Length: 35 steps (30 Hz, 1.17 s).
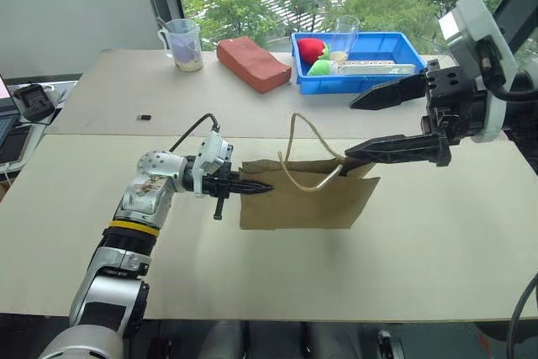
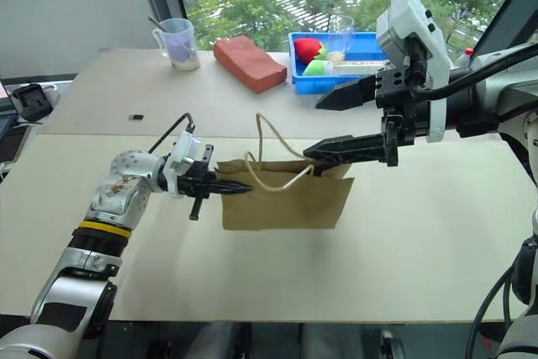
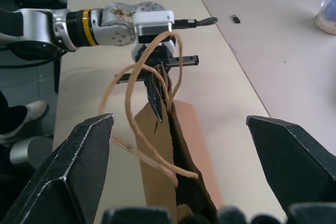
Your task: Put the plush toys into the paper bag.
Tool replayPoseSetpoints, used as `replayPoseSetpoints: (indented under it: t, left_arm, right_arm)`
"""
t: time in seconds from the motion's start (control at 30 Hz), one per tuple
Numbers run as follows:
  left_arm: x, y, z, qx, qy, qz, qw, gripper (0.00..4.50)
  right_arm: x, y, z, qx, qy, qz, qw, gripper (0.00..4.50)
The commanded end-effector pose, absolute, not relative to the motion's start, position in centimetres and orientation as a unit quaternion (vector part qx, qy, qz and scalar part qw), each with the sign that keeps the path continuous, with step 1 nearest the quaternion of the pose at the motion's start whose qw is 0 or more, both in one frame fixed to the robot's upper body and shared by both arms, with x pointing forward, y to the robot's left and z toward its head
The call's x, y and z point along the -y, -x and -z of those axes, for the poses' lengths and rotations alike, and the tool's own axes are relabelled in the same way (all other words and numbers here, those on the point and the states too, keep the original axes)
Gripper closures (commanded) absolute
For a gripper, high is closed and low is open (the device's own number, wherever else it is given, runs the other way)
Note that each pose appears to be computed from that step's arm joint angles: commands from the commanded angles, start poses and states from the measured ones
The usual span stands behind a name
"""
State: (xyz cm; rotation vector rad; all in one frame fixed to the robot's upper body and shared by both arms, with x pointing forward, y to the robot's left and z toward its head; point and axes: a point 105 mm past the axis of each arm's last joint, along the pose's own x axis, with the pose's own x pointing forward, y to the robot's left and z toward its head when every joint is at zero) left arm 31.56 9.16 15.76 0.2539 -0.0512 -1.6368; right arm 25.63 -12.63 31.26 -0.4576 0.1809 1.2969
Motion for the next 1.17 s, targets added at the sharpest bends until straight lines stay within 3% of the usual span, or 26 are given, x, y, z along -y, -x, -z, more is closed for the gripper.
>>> replayPoseSetpoints:
  t: [0.03, 0.1, 0.2, 0.47, 0.73, 0.83, 1.17]
  left_arm:
    - [-9.2, -31.7, -16.1, 0.033, -0.125, 0.734, 0.667, 4.45]
    - [-9.3, -32.0, -15.8, 0.025, -0.122, 0.731, 0.671, 4.45]
    - [-9.5, -32.0, -15.7, 0.020, -0.119, 0.727, 0.676, 3.60]
    - [-10.4, -30.8, -18.5, 0.044, -0.119, 0.706, 0.697, 0.02]
    - [-14.8, -30.1, -23.7, 0.030, -0.132, 0.612, 0.779, 0.02]
    - [-16.6, -30.7, -24.4, -0.006, -0.195, 0.548, 0.814, 0.02]
    - [-18.9, -31.7, -25.1, -0.027, -0.252, 0.509, 0.823, 0.02]
  right_arm:
    - [12.9, -25.2, -32.2, -0.066, 0.220, -0.594, 0.771, 0.00]
    - [13.0, -25.3, -32.2, -0.066, 0.221, -0.592, 0.772, 0.00]
    - [13.1, -25.7, -32.1, -0.066, 0.220, -0.590, 0.774, 0.00]
    - [14.0, -26.7, -31.3, -0.067, 0.227, -0.577, 0.782, 0.00]
    - [17.3, -26.8, -30.4, -0.078, 0.224, -0.519, 0.821, 0.00]
    - [18.7, -26.6, -29.5, -0.094, 0.220, -0.496, 0.835, 0.00]
    - [20.5, -26.5, -28.2, -0.108, 0.219, -0.455, 0.856, 0.00]
